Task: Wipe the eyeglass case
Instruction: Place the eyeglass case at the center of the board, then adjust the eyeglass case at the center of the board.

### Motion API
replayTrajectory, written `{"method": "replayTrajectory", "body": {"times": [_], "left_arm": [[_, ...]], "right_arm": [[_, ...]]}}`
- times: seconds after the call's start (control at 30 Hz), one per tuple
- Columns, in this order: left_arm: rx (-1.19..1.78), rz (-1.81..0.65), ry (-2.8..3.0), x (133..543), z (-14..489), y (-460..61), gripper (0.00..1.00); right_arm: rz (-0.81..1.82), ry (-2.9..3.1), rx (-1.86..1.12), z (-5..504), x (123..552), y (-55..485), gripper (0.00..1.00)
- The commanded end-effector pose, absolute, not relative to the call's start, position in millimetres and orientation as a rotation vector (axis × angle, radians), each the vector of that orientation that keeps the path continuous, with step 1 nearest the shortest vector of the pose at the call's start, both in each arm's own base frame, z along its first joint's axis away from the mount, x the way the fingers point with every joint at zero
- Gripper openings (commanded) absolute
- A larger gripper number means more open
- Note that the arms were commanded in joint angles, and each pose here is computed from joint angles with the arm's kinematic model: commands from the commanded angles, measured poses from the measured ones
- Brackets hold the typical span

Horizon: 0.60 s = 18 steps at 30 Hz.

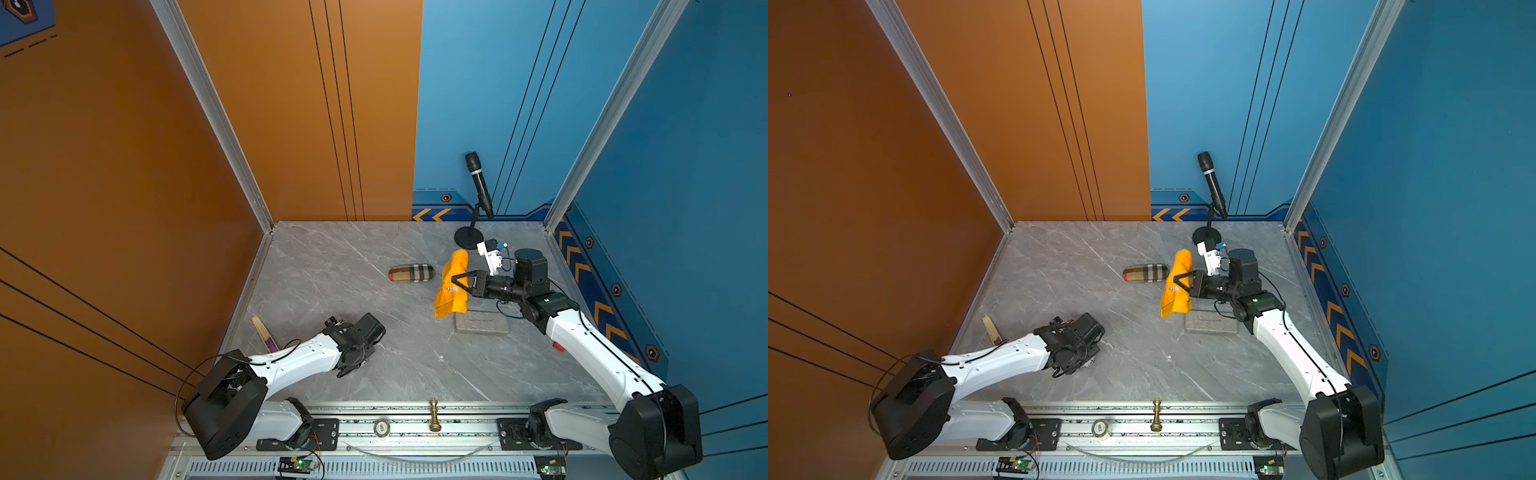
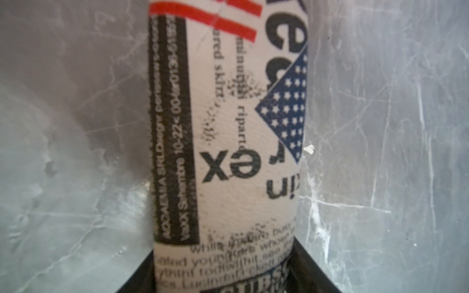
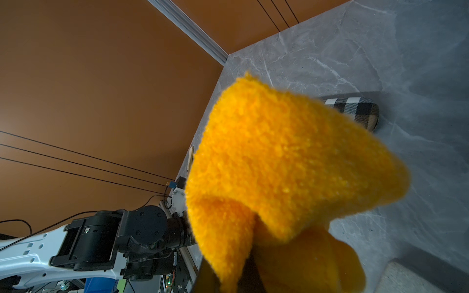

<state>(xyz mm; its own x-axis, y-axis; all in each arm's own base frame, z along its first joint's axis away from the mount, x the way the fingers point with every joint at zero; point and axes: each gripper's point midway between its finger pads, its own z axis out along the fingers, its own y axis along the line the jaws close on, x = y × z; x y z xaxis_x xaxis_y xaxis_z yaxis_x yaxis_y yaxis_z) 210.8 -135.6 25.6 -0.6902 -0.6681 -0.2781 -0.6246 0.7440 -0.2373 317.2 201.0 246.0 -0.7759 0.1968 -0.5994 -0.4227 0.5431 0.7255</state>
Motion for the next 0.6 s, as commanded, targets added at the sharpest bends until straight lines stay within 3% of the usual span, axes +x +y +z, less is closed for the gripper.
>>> {"method": "replayTrajectory", "body": {"times": [0.0,0.2,0.27,0.57], "left_arm": [[-1.036,-0.178,2.605,210.8,21.9,-143.2,0.58],[-1.054,-0.184,2.637,208.4,18.1,-154.8,0.79],[-1.057,-0.189,2.643,207.1,17.5,-157.8,0.92],[-1.031,-0.325,2.661,222.2,29.7,-192.2,0.96]], "right_arm": [[1.192,2.103,-0.228,252.4,321.7,201.9,0.00],[1.163,2.098,-0.226,255.9,322.1,199.3,0.00],[1.159,2.100,-0.226,255.3,320.3,199.1,0.00],[1.132,2.106,-0.207,252.6,315.9,196.0,0.00]]}}
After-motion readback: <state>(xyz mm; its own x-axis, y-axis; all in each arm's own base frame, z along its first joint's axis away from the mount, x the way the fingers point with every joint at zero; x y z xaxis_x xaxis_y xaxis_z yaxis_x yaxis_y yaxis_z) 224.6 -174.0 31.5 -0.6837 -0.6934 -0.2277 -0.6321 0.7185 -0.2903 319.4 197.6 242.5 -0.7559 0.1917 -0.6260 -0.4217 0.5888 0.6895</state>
